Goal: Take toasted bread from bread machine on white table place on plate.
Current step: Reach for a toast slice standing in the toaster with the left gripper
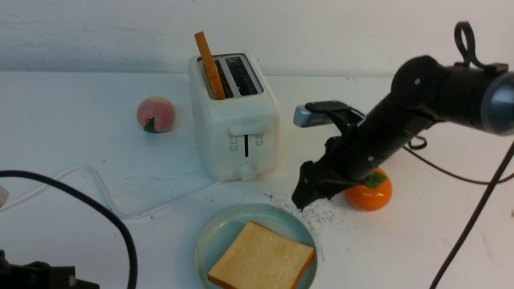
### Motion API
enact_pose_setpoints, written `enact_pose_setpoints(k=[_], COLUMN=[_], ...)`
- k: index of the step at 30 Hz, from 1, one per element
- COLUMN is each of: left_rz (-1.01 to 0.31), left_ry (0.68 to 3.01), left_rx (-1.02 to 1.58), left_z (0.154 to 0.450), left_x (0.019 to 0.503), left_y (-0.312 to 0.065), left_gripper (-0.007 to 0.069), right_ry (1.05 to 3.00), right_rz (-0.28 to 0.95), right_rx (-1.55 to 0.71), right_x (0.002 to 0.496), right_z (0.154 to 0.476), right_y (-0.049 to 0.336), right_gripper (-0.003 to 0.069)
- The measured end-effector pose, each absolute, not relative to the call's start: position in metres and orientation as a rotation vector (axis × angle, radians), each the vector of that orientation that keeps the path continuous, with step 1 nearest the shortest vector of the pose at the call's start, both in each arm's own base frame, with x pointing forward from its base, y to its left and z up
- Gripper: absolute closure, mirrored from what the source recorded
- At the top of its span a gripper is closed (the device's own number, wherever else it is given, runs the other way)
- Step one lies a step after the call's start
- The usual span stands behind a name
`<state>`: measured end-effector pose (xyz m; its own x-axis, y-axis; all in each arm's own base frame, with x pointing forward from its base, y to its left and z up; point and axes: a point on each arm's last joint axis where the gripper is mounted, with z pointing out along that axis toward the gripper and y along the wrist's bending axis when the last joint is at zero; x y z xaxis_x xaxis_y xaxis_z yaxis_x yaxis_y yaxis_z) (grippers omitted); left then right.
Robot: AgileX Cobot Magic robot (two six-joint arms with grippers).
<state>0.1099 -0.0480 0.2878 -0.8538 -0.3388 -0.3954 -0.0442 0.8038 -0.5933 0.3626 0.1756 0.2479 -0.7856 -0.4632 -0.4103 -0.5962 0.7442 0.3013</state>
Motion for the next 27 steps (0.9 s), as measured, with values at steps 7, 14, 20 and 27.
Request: enact_pose_setpoints(k=[7,14,20,27], left_rz=[-0.831,-1.046,-1.011,-0.855], left_ry=[2.468,2.27,2.29,2.346], left_rx=[-0.301,-0.427,-0.314,-0.326], left_z=[0.29,0.306,0.323,0.353], left_x=[0.111,0.123,0.138,0.166], left_y=[-0.049,-0.056,-0.058,-0.051], left_gripper=[0.057,0.057,0.057,0.057], right_ry=[2.668,2.589,2.524,2.516], right_rz=[0.307,0.183,0.196,0.177], right_rx=[-0.806,-0.627,-0.491,-0.402], right_x=[0.374,0.374,0.338,0.248], right_z=[0.311,0.363,0.407,0.422], right_y=[0.161,0.142,0.113,0.067], right_gripper=[0.0232,0.0659,0.0678,0.0678])
